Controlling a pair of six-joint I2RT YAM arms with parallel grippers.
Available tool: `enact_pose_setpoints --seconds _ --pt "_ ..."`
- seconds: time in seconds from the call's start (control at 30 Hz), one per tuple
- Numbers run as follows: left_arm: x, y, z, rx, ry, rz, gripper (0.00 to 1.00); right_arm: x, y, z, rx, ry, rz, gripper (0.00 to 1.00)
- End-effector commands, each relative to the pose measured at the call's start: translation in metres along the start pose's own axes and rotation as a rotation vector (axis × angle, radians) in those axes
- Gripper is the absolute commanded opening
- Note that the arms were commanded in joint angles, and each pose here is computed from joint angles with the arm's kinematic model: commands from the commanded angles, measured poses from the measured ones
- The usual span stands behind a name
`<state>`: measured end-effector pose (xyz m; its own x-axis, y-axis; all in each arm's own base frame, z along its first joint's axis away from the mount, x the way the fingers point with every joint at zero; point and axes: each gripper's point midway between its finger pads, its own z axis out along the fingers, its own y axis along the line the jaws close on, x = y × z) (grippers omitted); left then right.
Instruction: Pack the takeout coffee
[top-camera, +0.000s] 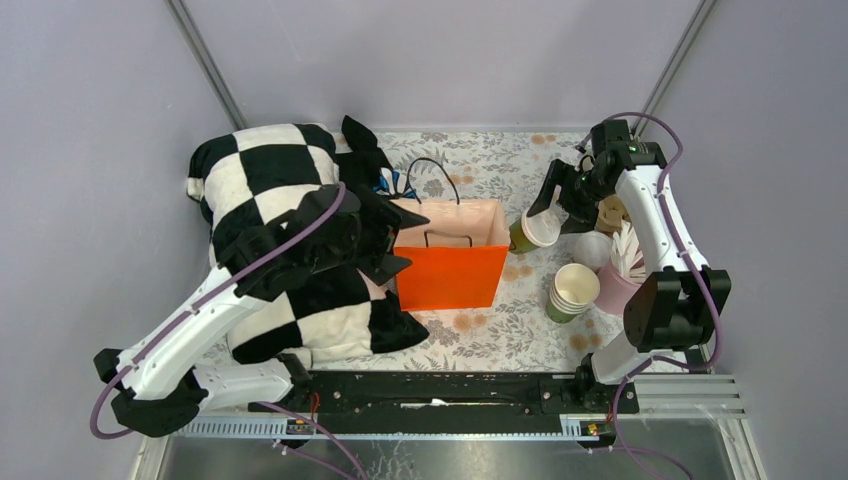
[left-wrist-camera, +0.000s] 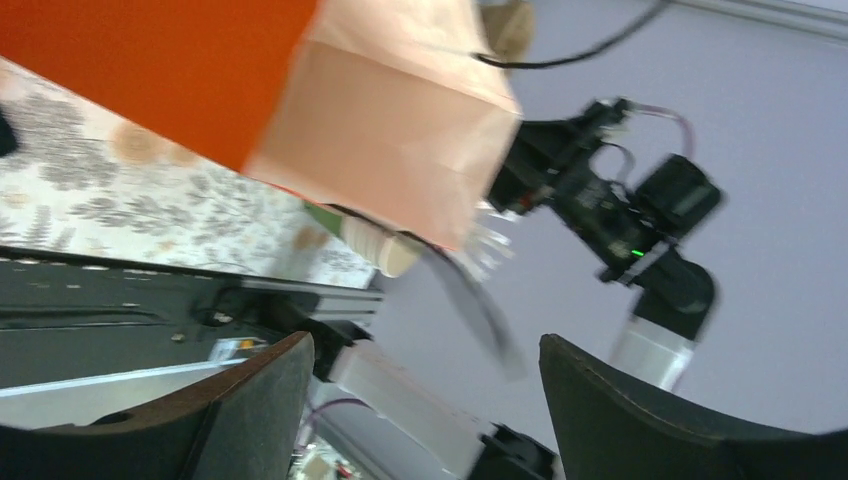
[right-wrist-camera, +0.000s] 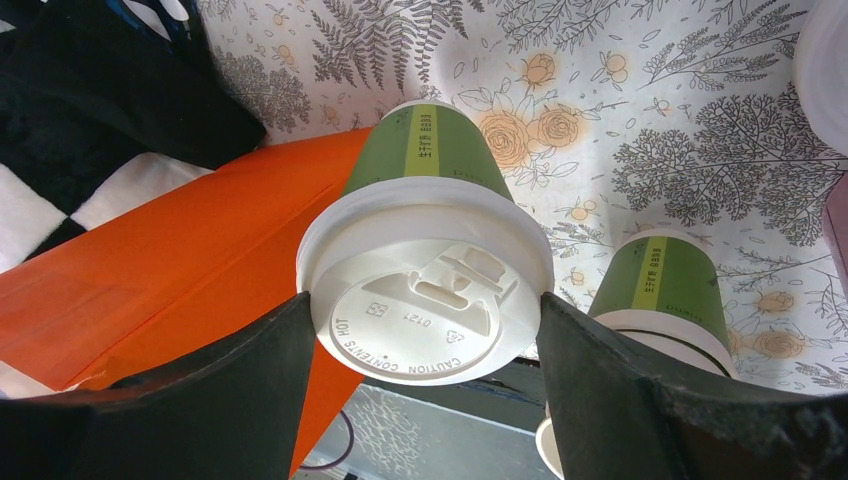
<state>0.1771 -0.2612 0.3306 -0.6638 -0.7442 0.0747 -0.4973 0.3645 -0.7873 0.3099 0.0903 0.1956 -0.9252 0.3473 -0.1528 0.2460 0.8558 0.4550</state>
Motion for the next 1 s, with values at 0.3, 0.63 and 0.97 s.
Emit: enact_pose_setpoints --seconds 0.3,0.63,0.97 --pt "-0.093 -0.065 -0.047 0.116 -0.474 0.306 0.82 -0.005 0.013 -0.019 -0.048 -0.056 -0.052 0.77" --pt "-0.109 -0.030 0.037 -0.311 -0.311 0.694 0.73 0.003 0.010 -0.025 -0.045 -0.066 -0.056 0.77" --pt "-0.103 -0.007 0.068 -0.351 -0.225 0.757 0.66 0.005 0.008 -0.034 -0.027 -0.092 -0.082 0.77"
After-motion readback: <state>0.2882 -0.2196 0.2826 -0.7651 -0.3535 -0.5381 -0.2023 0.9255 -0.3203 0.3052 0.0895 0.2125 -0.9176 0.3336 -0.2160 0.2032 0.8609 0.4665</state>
